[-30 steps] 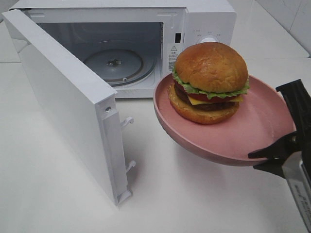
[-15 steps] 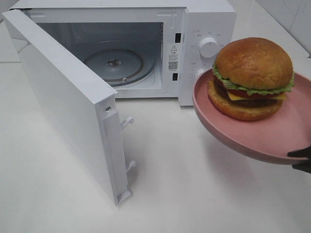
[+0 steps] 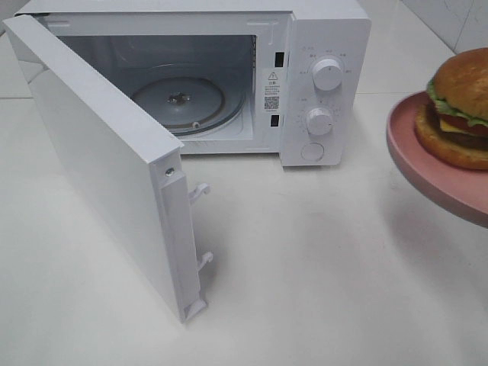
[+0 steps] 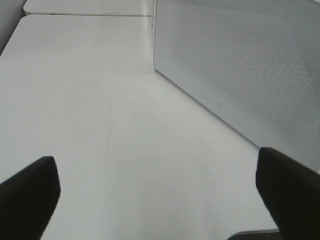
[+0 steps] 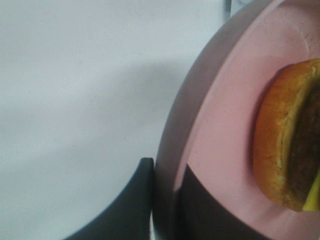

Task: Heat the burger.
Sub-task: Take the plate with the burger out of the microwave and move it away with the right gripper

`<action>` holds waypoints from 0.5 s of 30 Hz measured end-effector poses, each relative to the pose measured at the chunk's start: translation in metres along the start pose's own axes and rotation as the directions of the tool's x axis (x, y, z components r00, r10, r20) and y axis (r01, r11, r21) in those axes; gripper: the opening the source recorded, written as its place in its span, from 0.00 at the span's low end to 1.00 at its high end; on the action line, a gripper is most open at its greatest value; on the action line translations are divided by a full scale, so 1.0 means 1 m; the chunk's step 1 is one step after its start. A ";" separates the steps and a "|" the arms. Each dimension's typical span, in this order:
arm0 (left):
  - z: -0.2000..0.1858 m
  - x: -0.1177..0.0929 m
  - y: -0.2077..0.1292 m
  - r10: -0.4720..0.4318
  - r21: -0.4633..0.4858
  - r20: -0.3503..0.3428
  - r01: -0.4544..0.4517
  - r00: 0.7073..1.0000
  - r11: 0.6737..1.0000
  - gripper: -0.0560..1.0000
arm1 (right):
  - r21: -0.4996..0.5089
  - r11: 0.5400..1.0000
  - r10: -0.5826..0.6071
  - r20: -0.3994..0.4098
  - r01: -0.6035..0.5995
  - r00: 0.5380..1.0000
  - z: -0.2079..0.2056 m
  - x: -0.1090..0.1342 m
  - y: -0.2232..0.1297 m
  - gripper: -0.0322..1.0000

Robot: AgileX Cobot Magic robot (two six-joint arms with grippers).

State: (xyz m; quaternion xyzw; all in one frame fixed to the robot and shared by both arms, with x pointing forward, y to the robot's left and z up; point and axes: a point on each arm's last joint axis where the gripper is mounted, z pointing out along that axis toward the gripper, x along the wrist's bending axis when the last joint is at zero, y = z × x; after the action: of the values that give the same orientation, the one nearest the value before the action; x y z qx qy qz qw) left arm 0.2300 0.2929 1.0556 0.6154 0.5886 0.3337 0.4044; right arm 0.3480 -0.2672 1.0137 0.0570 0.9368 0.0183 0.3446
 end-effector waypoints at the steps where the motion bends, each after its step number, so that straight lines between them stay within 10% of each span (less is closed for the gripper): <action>1: 0.000 0.000 0.000 0.000 0.000 0.000 0.000 1.000 1.000 0.99 | 0.037 0.998 0.044 0.009 -0.045 0.999 0.000 -0.001 -0.003 0.11; 15: 0.000 0.000 0.000 0.000 0.000 0.000 0.000 1.000 1.000 0.99 | 0.207 0.928 0.292 0.109 -0.309 0.950 0.003 -0.006 -0.017 0.11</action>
State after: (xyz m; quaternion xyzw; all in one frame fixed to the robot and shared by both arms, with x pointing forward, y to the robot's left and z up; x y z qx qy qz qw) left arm 0.2300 0.2929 1.0556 0.6154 0.5886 0.3337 0.4044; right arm 0.3531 -0.2850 1.0138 0.2388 0.8993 -0.0360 0.3647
